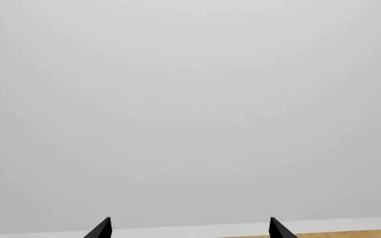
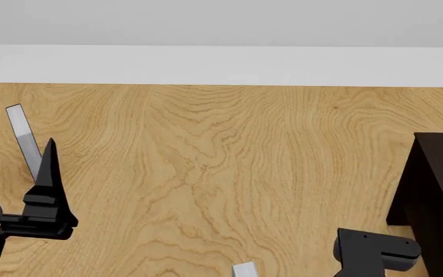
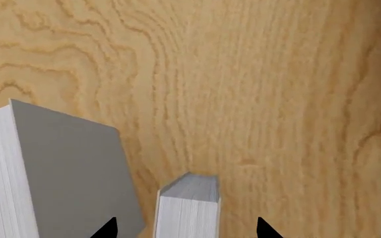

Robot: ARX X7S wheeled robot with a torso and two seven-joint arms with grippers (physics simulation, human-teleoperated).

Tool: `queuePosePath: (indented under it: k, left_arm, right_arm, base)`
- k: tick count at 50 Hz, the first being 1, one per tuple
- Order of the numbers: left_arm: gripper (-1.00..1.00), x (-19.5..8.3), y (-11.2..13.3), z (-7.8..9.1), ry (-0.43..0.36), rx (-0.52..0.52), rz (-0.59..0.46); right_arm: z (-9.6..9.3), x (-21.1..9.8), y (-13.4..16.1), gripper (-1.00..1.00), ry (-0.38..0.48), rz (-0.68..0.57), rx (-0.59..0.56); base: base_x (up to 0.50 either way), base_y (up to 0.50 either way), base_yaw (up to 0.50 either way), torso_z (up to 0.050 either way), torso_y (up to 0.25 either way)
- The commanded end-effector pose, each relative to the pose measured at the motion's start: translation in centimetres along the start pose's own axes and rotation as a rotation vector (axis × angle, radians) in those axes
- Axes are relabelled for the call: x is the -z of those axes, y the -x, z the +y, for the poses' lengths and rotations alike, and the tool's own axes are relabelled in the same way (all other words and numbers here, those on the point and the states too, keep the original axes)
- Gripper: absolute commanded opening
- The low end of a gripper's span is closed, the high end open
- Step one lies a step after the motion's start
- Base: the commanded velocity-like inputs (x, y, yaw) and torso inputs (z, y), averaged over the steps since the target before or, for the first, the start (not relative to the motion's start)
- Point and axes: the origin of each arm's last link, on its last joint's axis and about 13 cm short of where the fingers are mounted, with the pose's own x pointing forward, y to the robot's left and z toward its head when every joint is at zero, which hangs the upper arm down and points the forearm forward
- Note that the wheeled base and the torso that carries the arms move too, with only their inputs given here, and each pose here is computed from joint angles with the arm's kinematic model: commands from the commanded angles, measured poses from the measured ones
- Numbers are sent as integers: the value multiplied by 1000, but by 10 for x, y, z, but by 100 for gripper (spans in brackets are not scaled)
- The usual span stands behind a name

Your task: Pick up the book on the right and place it on the cabinet shelf.

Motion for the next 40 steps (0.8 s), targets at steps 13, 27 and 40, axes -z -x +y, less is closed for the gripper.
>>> queuePosePath:
  k: [13, 27, 40]
  left_arm:
    - [100, 1, 0, 0, -3, 2, 2]
    - [100, 0, 0, -1, -3, 4, 1]
    - [100, -1, 0, 0, 0, 4, -2]
  right_arm:
    - [-1, 2, -6, -100, 9, 9, 16]
    - [-4, 1, 3, -100, 10, -25, 41]
    - [1, -15, 42, -100, 123, -150, 112]
  base:
    - [0, 0, 0, 0, 0]
    - [0, 0, 0, 0, 0]
    - [0, 0, 0, 0, 0]
